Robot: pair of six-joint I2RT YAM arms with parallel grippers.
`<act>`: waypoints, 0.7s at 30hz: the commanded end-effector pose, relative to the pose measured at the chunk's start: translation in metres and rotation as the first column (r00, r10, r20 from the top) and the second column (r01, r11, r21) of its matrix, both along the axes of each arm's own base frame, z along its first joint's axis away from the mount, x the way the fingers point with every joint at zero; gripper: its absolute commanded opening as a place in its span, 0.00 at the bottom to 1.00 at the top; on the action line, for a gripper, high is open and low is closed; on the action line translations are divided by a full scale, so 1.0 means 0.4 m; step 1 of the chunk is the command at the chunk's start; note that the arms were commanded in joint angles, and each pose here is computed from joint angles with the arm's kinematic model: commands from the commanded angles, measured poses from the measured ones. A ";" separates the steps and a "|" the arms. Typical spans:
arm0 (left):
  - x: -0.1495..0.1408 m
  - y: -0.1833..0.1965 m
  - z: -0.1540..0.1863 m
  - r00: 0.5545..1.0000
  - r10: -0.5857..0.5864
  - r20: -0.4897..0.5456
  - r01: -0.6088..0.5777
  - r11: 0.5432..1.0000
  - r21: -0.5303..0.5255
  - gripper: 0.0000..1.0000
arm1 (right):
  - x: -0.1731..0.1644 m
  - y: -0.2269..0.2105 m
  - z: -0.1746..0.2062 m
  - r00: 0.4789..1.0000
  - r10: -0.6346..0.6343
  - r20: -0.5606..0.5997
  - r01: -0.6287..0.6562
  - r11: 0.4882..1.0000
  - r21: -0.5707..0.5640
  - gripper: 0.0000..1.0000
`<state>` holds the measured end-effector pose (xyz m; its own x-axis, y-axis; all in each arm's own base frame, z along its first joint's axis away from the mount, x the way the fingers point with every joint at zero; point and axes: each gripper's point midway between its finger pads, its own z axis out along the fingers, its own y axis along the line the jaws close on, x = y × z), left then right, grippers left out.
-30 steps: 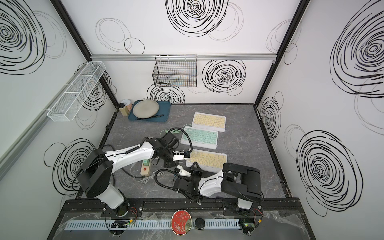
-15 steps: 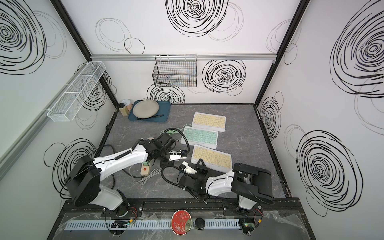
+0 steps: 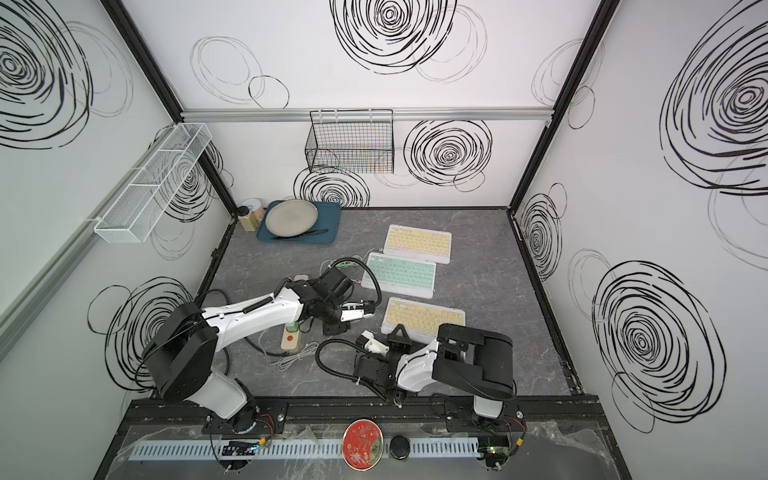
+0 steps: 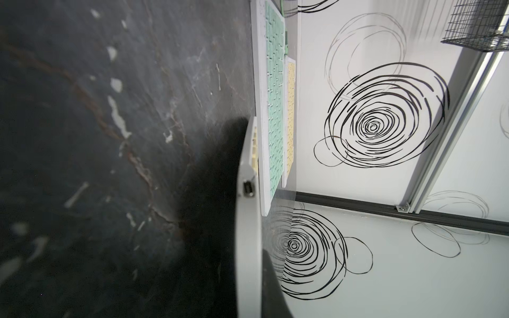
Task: Unplug the wireless keyboard
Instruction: Place the keyboard at the center of the board, then place the power cord at the center of the board.
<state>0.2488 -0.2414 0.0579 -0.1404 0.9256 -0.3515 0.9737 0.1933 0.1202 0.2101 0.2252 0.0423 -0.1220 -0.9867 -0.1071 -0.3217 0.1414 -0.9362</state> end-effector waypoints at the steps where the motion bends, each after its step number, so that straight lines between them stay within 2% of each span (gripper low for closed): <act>1: 0.008 -0.020 0.020 1.000 -0.003 0.025 0.004 0.999 -0.048 0.41 | -0.013 0.018 0.001 0.999 0.024 -0.048 -0.020 0.997 0.078 0.12; 3: 0.005 -0.028 0.029 1.000 -0.010 0.025 0.012 0.998 -0.063 0.44 | -0.013 0.017 0.006 0.999 0.023 -0.043 -0.020 0.996 0.086 0.15; 5: 0.011 -0.035 0.046 0.999 0.005 0.047 -0.001 0.997 -0.081 0.69 | -0.017 0.020 0.006 0.998 0.031 -0.048 -0.027 0.995 0.093 0.22; 6: 0.012 -0.041 0.060 0.998 0.008 0.056 -0.002 0.995 -0.098 0.96 | -0.017 0.021 0.005 0.998 0.033 -0.050 -0.028 0.995 0.096 0.26; 8: 0.015 -0.056 0.104 0.995 0.022 0.094 -0.007 0.989 -0.150 0.99 | -0.018 0.022 0.011 0.999 0.035 -0.036 -0.032 0.994 0.103 0.41; 11: 0.038 -0.070 0.199 0.975 0.110 0.193 -0.057 0.964 -0.261 1.00 | -0.018 0.022 0.021 0.999 0.036 -0.018 -0.034 0.993 0.116 0.51; 12: 0.050 -0.070 0.236 0.961 0.161 0.223 -0.087 0.947 -0.309 1.00 | -0.020 0.023 0.025 0.999 0.039 -0.013 -0.037 0.992 0.125 0.53; 14: 0.072 -0.059 0.330 0.917 0.287 0.277 -0.144 0.886 -0.441 0.99 | -0.021 0.023 0.038 0.999 0.042 -0.002 -0.041 0.988 0.149 0.60; 15: 0.081 -0.050 0.373 0.891 0.352 0.287 -0.170 0.845 -0.507 0.99 | -0.022 0.024 0.044 0.999 0.045 0.002 -0.044 0.986 0.164 0.63; 16: 0.094 -0.029 0.425 0.844 0.455 0.282 -0.222 0.777 -0.589 0.99 | -0.023 0.025 0.053 0.999 0.049 0.008 -0.049 0.982 0.181 0.67; 18: 0.125 0.049 0.527 0.698 0.685 0.208 -0.339 0.572 -0.747 1.00 | -0.025 0.024 0.069 0.998 0.053 0.015 -0.055 0.974 0.219 0.73; 20: 0.141 0.152 0.586 0.528 0.845 0.082 -0.416 0.342 -0.843 0.99 | -0.027 0.024 0.088 0.998 0.059 0.016 -0.061 0.961 0.270 0.83; 21: 0.138 0.187 0.600 0.484 0.874 0.038 -0.424 0.272 -0.864 0.99 | -0.030 0.025 0.095 0.998 0.066 0.010 -0.066 0.954 0.294 0.90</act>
<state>0.2844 -0.2138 0.2569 -0.1905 0.3660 -0.9109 0.5852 0.7873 0.1939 0.1988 0.2297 0.0642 -0.0683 -0.9532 -0.2945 -0.3567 0.2990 -0.8851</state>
